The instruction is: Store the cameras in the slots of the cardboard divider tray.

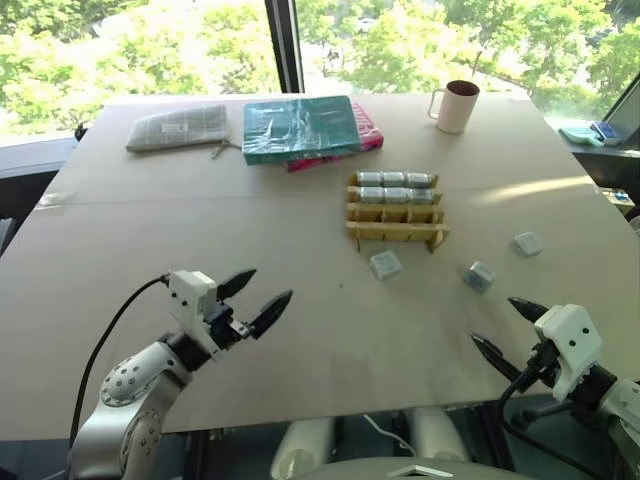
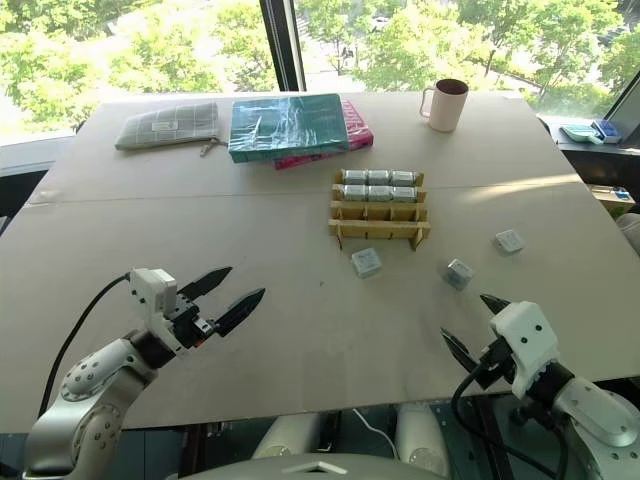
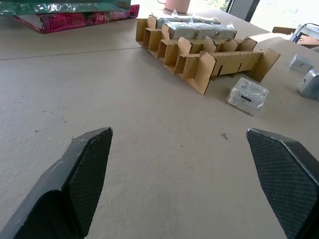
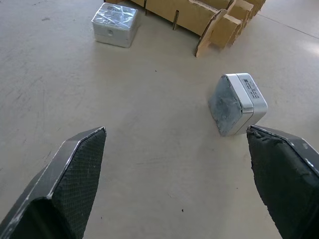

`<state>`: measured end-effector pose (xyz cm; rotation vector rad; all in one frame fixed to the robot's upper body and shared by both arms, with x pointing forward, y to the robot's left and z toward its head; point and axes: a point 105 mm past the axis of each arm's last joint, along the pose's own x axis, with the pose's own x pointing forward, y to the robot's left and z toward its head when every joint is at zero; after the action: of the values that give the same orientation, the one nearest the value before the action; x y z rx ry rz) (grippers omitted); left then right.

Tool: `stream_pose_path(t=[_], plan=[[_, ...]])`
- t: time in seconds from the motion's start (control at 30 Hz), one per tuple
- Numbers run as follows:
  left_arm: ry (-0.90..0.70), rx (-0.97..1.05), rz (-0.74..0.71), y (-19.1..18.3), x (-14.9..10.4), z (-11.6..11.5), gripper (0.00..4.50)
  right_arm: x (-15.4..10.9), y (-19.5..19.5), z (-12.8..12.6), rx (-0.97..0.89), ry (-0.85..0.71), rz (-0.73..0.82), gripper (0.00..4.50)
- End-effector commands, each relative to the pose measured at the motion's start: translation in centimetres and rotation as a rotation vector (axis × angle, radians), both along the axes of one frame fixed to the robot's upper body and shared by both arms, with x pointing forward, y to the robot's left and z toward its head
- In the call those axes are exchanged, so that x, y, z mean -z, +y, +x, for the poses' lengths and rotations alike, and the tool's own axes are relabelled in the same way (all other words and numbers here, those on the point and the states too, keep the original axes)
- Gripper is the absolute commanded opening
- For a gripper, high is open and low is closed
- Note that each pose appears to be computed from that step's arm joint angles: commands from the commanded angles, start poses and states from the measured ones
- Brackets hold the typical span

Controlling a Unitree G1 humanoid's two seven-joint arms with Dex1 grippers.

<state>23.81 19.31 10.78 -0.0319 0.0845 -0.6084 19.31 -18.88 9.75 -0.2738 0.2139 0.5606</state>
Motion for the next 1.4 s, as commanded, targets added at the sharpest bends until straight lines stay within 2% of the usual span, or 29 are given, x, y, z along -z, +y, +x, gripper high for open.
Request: stream_pose_path(t=[0.03, 0.33, 0.43, 0.53, 0.7, 0.83, 0.97, 1.33, 1.4], plan=[[-0.047, 0.038, -0.014, -0.7, -1.2, 0.0, 4.47, -1.0, -0.5, 0.3, 0.019, -0.055, -0.015, 4.5], [-0.091, 0.061, -0.062, -1.5, -2.4, 1.1, 4.47, -0.8, -2.0, 1.9, 0.088, -0.01, -0.031, 4.5], [-0.144, 0.127, -0.093, -2.3, -3.7, 0.8, 4.47, -1.5, -3.7, 3.0, 0.129, -0.018, -0.024, 4.5], [-0.144, 0.257, -0.146, -3.8, -4.6, -0.3, 4.47, -3.5, -5.8, 4.9, 0.181, -0.052, 0.01, 4.5], [-0.117, 0.476, -0.137, -5.4, -5.6, -2.0, 4.47, -4.6, -7.7, 8.0, 0.18, -0.022, 0.006, 4.5], [-0.127, 0.577, -0.093, -6.0, -6.4, -2.4, 4.47, -4.1, -9.4, 11.5, 0.239, 0.039, 0.032, 4.5], [-0.129, 0.636, -0.06, -6.2, -6.9, -2.5, 4.47, -3.5, -10.0, 13.7, 0.282, 0.066, 0.047, 4.5], [-0.17, 0.662, -0.033, -6.7, -7.5, -1.9, 4.47, 0.0, -11.2, 15.9, 0.373, 0.194, 0.046, 4.5], [-0.18, 0.673, -0.028, -6.8, -7.7, -1.6, 4.5, 0.4, -11.3, 16.2, 0.377, 0.192, 0.051, 3.95]])
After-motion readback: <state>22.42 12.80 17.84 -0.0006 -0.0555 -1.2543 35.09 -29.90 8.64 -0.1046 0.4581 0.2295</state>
